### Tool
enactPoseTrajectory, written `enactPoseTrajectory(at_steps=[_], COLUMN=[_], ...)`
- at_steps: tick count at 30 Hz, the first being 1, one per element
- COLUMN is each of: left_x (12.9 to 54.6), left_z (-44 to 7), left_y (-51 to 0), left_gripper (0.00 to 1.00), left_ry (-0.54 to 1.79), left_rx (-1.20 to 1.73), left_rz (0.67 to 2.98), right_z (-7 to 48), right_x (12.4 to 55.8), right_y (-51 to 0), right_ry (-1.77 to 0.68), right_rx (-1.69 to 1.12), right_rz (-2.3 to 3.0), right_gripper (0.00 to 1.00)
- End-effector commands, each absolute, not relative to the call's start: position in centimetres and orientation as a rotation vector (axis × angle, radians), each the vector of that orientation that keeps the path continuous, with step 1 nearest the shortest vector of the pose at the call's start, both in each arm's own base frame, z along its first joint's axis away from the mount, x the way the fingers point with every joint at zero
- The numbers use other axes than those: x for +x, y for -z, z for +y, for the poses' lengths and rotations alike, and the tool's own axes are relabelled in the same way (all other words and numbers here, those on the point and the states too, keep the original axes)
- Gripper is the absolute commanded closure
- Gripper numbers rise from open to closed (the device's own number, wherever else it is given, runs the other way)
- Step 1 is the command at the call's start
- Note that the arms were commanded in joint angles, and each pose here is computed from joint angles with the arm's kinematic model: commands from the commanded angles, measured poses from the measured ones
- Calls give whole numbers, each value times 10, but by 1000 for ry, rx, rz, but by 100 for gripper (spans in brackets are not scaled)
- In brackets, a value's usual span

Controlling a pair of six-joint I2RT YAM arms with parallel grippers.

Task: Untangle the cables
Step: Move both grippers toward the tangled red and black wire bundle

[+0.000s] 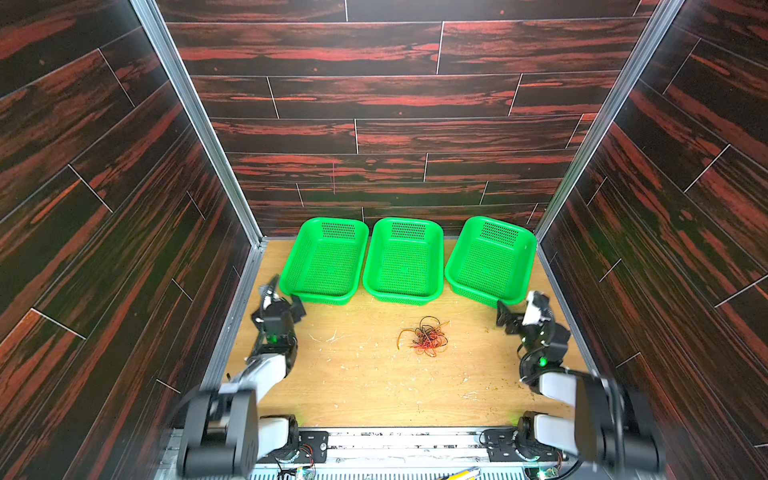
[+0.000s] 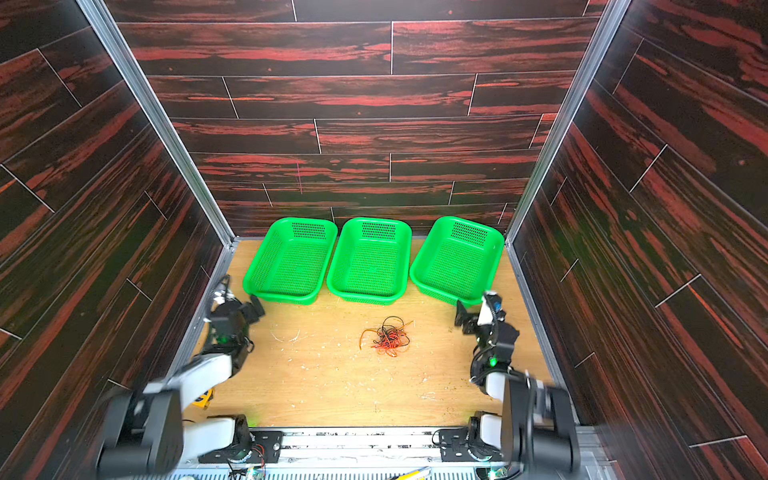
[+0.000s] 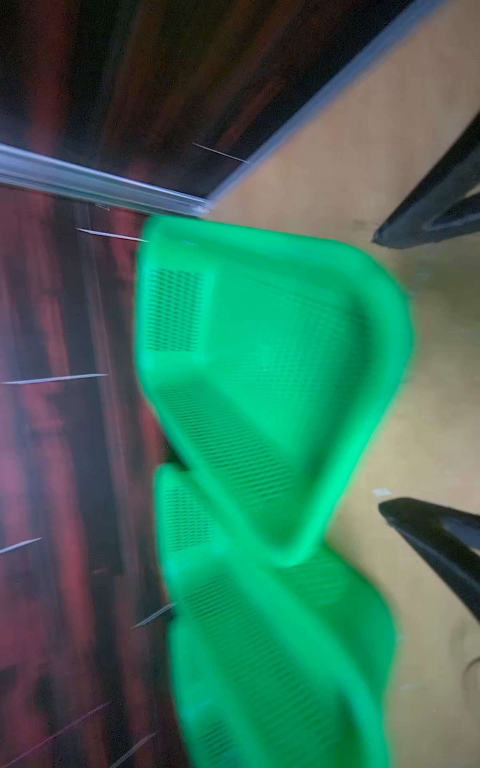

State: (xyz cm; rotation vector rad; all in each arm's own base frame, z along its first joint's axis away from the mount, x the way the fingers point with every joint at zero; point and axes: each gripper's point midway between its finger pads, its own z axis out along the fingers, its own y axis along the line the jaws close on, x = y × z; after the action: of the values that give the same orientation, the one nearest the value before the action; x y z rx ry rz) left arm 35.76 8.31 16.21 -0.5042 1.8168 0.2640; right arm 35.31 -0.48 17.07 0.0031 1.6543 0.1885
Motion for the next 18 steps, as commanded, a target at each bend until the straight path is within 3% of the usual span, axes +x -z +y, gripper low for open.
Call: enactPoseTrajectory(at_steps=[1,7,12,18], left_x=[342,321,317,304], left_z=[83,46,-38,-151], left_y=[-168,-192,-209,-192], left_gripper=[8,14,17,18], left_ry=[-258,-1,399,578], left_rx=[-573,-500,-218,249], left_rz=[1901,1923,1941,2046], right_z=[8,39,81,125], right_x=[353,351,338,323], right_y=[-178,-204,-211,-207], right_ry=[-318,-484,-640,-810], right_rx=[39,-17,-112,-200], right_rz=[1728,1838,1949,2064], right_gripper=[11,18,22,37])
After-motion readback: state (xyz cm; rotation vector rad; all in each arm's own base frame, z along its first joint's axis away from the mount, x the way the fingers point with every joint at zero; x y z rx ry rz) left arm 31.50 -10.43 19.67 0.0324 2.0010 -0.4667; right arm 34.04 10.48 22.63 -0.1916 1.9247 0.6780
